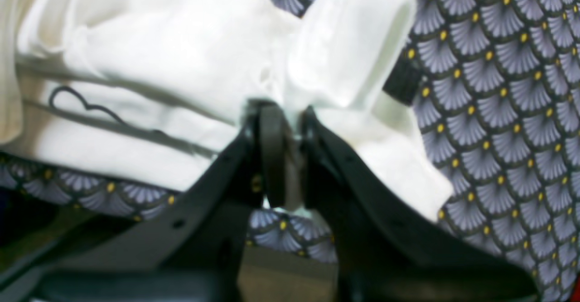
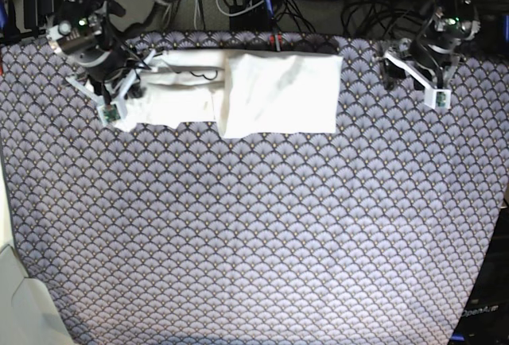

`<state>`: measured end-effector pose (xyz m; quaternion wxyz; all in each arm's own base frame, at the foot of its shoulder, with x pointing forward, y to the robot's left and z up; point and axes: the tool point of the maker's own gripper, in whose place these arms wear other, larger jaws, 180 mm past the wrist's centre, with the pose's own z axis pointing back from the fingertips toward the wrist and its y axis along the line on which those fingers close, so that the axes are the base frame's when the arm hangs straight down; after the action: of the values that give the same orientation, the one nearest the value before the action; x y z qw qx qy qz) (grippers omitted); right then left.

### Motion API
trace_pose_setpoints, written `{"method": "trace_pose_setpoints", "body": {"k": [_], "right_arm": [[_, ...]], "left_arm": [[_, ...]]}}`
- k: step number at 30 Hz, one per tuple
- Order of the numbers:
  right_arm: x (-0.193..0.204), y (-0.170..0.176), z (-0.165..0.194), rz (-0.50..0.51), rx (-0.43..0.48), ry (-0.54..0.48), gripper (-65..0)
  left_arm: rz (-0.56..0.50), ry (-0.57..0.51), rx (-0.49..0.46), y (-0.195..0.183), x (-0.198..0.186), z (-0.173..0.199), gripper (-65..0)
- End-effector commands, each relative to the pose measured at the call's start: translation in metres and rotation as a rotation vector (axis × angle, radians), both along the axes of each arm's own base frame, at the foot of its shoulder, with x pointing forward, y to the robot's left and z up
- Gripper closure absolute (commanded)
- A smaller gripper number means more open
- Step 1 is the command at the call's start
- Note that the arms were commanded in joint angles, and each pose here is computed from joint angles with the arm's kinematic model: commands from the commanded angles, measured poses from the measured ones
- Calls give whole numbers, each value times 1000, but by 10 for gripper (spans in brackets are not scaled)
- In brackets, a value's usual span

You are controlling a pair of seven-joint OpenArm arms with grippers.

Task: Fold the T-shirt properly
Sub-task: 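Lift the strip end with the right gripper and fold it over the middle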

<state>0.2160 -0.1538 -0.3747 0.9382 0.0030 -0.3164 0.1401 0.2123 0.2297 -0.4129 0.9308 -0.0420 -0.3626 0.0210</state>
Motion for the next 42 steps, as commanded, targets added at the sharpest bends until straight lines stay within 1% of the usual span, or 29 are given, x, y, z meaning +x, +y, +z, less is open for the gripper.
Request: {"method": "trace_pose_setpoints", "body": {"k": [1,5,10,11,16,18,21,26,30,35,42], "right_arm": [[15,17,15,34,43,-77,0],[26,46,25,114,83,-116,0],[34,87,42,199,214,-174,0],[34,93,43,216,225,-177,0],[29,110,43,262,246,-170,0],[22,116,39,275,255,-148,0],[13,135,37,326,280,-132,0],[2,175,44,436,336,-133,0],[5,197,46,502,358,-139,0],[8,221,44,577,377,-129,0],[12,241,29,644,384,-80,0]], "left_arm": [[-6,-25,8,2,2,8,-384],[-6,-23,8,2,1,7,-384],[-4,-23,9,3,1,7,-384],[-1,-23,9,3,1,7,-384],[-8,-43,14,2,5,14,-384],[-9,-49,14,1,6,16,-384],[1,-61,-4,-5,9,17,-384],[42,-70,-18,-2,8,18,-384],[64,-77,-15,4,7,20,-384],[64,-75,-14,4,6,19,-384],[68,-139,-10,0,9,43,-388]]}}
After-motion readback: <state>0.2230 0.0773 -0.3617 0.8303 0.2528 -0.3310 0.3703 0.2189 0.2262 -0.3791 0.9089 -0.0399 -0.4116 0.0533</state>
